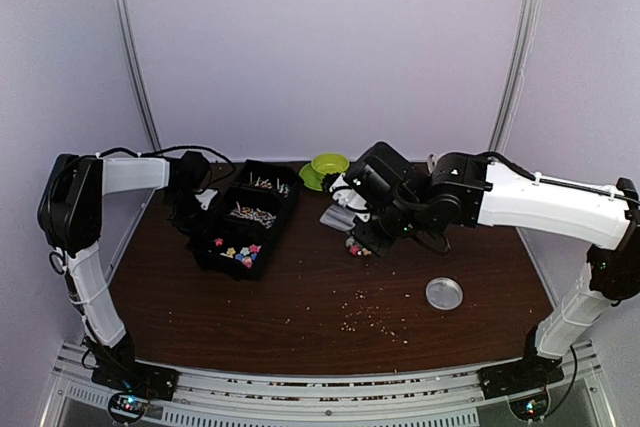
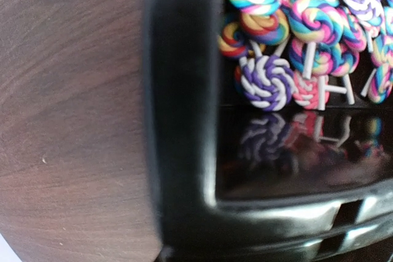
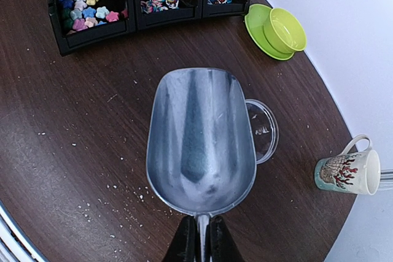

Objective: Pack the candies
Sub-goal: Adjust the fake candies in the storage box.

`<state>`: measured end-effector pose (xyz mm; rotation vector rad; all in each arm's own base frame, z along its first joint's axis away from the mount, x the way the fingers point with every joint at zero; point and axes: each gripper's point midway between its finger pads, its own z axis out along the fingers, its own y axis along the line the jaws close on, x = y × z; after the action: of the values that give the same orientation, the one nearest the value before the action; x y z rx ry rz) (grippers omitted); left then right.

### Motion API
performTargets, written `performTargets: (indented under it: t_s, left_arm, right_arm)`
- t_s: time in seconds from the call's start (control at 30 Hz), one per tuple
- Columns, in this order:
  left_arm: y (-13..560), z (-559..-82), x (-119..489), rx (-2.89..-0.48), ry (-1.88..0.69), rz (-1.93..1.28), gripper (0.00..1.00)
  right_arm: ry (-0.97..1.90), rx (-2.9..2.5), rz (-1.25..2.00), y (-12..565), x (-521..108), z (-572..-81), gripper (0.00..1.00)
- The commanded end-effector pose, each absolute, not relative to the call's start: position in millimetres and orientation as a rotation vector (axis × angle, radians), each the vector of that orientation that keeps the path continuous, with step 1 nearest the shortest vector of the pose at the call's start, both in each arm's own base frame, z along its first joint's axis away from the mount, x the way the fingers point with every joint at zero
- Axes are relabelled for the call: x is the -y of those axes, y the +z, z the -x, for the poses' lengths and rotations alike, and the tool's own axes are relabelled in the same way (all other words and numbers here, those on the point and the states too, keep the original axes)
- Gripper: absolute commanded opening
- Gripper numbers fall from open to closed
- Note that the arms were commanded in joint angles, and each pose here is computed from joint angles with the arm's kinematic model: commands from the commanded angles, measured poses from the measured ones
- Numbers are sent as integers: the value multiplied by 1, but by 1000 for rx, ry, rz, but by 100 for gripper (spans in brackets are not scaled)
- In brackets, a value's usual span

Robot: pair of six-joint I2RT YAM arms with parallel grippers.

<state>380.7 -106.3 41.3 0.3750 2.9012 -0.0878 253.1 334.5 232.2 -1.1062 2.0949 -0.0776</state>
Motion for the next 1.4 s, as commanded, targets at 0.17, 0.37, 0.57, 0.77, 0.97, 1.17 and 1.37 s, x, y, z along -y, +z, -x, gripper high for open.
performTargets:
  t_s: [0.17, 0.37, 0.57, 0.77, 0.97, 1.17, 1.37]
  left_arm:
    - [50, -392, 120, -2850, -191, -388, 0]
    - [56, -388, 135, -2823, -325, -387, 0]
    - [76, -380, 169, -2747, -636, -368, 0]
    - [92, -362, 191, -2678, -900, -276, 0]
    - [114, -341, 216, -2495, -1181, -246, 0]
    - [127, -328, 235, -2389, -1273, -294, 0]
    - [116, -334, 217, -2518, -929, -388, 0]
  right_arm:
    - [-18, -2059, 1149, 248, -346, -244, 0]
    - [-40, -2058, 1187, 251, -352, -245, 0]
    - [3, -2049, 1182, 258, -356, -243, 0]
    - [109, -2038, 1209, 270, -365, -233, 0]
    - [250, -2010, 1242, 285, -377, -220, 0]
    - [238, -2021, 1274, 291, -384, -221, 0]
    - [131, -2060, 1333, 274, -386, -223, 0]
